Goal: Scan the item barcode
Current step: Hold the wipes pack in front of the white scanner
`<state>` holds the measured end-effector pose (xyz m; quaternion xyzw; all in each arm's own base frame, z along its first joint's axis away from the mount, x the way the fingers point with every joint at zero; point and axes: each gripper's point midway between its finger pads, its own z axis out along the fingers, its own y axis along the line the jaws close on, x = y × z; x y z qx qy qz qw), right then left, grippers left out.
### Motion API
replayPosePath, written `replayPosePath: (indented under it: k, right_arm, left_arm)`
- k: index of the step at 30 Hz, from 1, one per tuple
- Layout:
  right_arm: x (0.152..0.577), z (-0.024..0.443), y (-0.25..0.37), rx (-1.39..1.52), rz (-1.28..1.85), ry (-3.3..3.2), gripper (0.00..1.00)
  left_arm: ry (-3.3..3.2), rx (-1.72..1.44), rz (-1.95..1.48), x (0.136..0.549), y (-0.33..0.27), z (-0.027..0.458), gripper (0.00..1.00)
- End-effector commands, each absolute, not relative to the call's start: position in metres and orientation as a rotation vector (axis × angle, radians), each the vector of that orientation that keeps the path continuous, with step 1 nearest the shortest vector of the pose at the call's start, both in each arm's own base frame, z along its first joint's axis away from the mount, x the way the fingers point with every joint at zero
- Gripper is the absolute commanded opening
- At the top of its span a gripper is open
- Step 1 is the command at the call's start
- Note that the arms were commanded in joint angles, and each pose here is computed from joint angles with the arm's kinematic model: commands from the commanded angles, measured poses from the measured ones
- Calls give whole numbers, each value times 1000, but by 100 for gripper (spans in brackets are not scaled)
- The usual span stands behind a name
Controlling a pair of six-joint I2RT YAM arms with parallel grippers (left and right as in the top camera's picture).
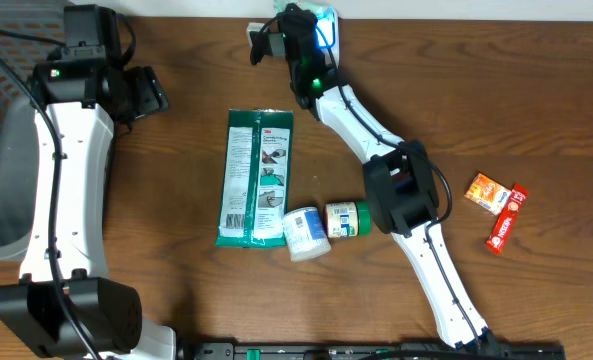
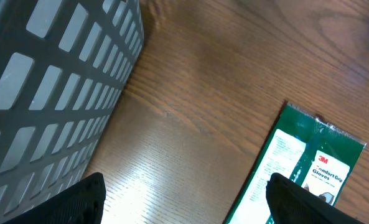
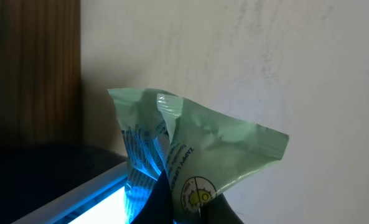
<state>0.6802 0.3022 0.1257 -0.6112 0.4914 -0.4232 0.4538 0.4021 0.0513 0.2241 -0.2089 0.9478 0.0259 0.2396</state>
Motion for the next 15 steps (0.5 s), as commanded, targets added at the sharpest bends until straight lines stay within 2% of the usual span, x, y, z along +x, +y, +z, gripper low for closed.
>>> replayPosePath:
  k: [1,15]
  right_arm:
    - [679,123,302,-1540,-1043,1192,1]
    - [666,106,314,-1467,-992,1303,1]
  left_arm:
    - [2573,-575,93,400,56,232,82]
    - [2574,-574,93,400,56,232,82]
